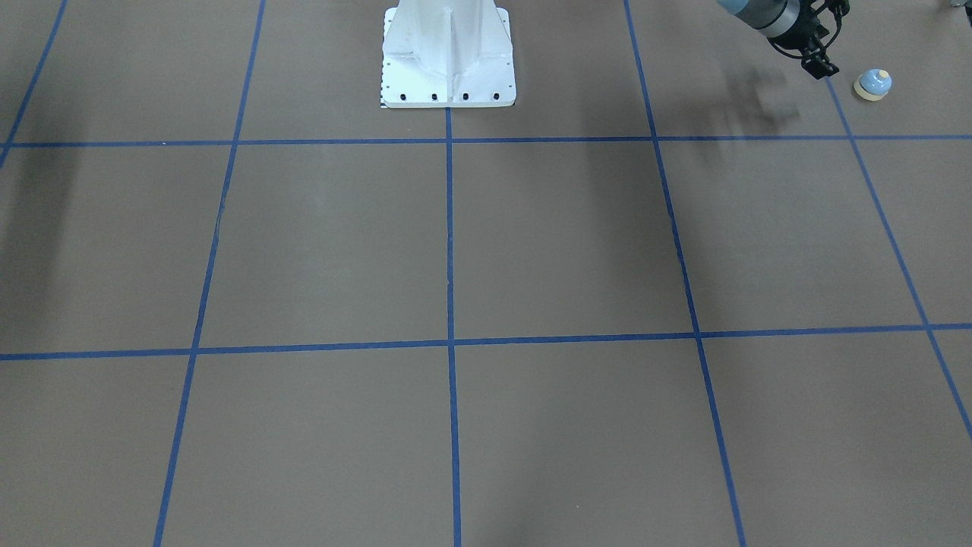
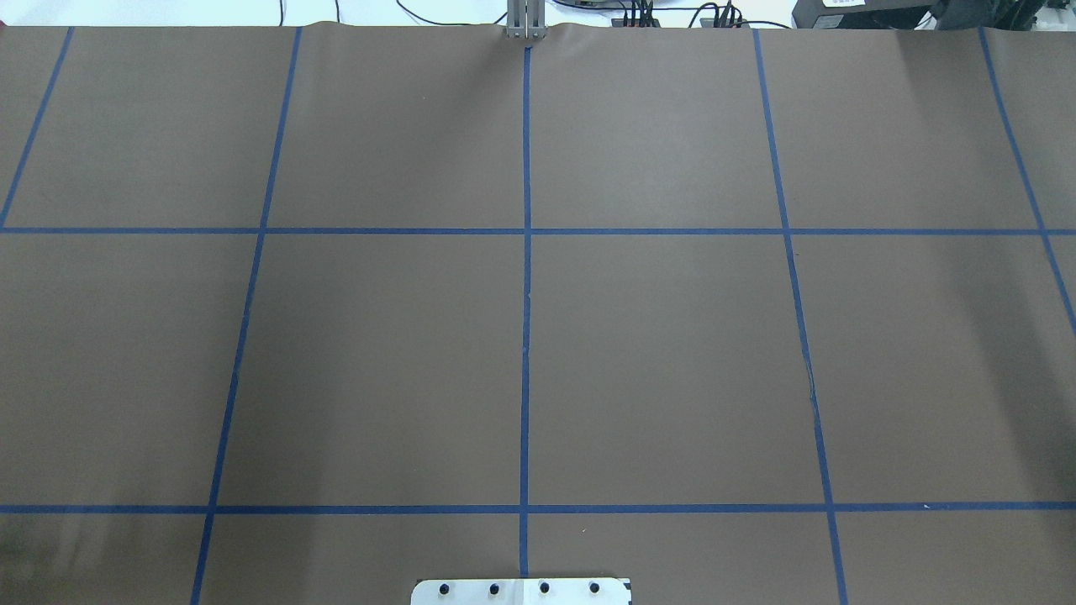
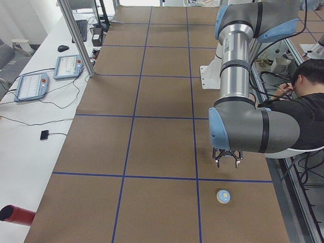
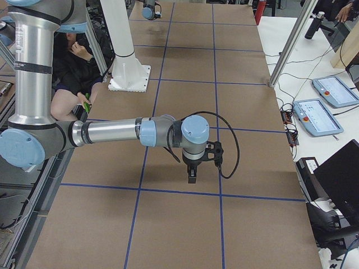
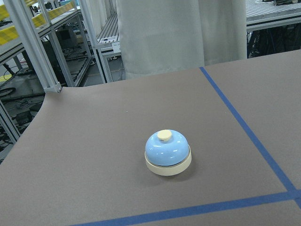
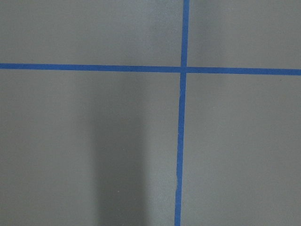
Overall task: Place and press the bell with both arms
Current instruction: 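Grasp the blue service bell with the left gripper and lift it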
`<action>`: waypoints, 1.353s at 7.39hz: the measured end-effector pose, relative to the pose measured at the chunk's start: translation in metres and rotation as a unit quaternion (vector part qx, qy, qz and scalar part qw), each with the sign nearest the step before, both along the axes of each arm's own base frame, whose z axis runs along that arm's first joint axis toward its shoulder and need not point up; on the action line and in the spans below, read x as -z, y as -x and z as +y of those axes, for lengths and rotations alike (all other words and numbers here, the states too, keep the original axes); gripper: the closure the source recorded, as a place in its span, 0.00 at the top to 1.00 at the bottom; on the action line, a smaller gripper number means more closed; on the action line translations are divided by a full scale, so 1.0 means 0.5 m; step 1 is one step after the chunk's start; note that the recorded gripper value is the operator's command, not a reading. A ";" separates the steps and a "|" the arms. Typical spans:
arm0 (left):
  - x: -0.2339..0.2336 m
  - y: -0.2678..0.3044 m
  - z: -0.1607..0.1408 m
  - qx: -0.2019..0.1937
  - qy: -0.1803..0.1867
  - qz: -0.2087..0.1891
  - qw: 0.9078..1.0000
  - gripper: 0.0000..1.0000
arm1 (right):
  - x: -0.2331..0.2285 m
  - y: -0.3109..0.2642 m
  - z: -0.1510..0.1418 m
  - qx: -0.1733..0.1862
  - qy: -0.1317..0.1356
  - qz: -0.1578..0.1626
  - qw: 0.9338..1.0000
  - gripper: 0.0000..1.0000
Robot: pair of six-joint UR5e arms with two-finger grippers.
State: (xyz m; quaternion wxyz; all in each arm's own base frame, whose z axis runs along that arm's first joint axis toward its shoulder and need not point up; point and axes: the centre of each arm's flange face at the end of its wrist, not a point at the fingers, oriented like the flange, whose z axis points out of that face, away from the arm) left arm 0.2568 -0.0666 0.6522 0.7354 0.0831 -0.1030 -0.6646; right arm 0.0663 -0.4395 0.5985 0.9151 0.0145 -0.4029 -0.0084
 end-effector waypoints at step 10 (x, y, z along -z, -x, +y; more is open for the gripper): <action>-0.172 0.113 -0.028 -0.001 -0.006 -0.006 1.000 1.00 | -0.002 0.000 -0.004 0.000 0.000 0.000 1.000 1.00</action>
